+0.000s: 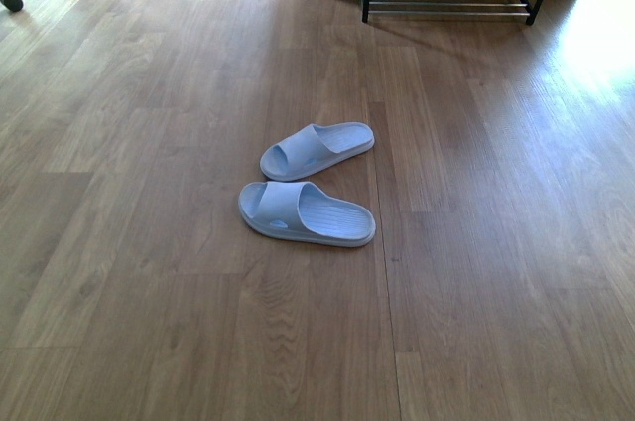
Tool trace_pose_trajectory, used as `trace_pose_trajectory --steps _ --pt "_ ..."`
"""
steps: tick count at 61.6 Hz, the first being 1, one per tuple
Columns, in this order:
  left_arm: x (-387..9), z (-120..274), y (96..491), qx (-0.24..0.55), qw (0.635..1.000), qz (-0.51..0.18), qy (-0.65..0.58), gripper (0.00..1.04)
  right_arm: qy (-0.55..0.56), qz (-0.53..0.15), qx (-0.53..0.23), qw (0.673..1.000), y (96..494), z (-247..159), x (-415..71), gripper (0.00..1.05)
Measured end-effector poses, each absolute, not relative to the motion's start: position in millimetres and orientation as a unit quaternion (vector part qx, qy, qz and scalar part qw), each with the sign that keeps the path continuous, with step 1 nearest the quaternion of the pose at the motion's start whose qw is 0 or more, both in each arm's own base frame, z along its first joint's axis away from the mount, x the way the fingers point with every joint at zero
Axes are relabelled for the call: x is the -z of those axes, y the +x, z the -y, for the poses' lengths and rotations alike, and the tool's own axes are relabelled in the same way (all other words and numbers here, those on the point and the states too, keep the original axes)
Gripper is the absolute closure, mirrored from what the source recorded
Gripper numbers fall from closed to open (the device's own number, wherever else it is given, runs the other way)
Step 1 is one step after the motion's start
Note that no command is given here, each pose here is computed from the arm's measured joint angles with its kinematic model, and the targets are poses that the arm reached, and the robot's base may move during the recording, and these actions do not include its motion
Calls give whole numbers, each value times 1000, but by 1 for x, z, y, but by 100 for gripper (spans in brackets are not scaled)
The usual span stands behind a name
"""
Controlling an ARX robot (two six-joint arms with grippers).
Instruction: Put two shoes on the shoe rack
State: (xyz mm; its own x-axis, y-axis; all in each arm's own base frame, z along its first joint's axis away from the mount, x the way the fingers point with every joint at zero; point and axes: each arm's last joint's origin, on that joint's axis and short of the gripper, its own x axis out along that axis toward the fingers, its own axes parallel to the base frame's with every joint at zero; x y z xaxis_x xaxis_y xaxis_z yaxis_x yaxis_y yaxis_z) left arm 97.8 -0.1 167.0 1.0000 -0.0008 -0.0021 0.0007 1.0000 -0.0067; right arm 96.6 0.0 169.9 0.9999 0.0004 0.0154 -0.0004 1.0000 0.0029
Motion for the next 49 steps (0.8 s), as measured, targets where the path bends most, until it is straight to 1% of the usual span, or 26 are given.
trace_pose_trajectory --steps 49 --pt "-167 0 98 1 1000 -1 -3 9 1 8 2 1000 97 0 -170 9"
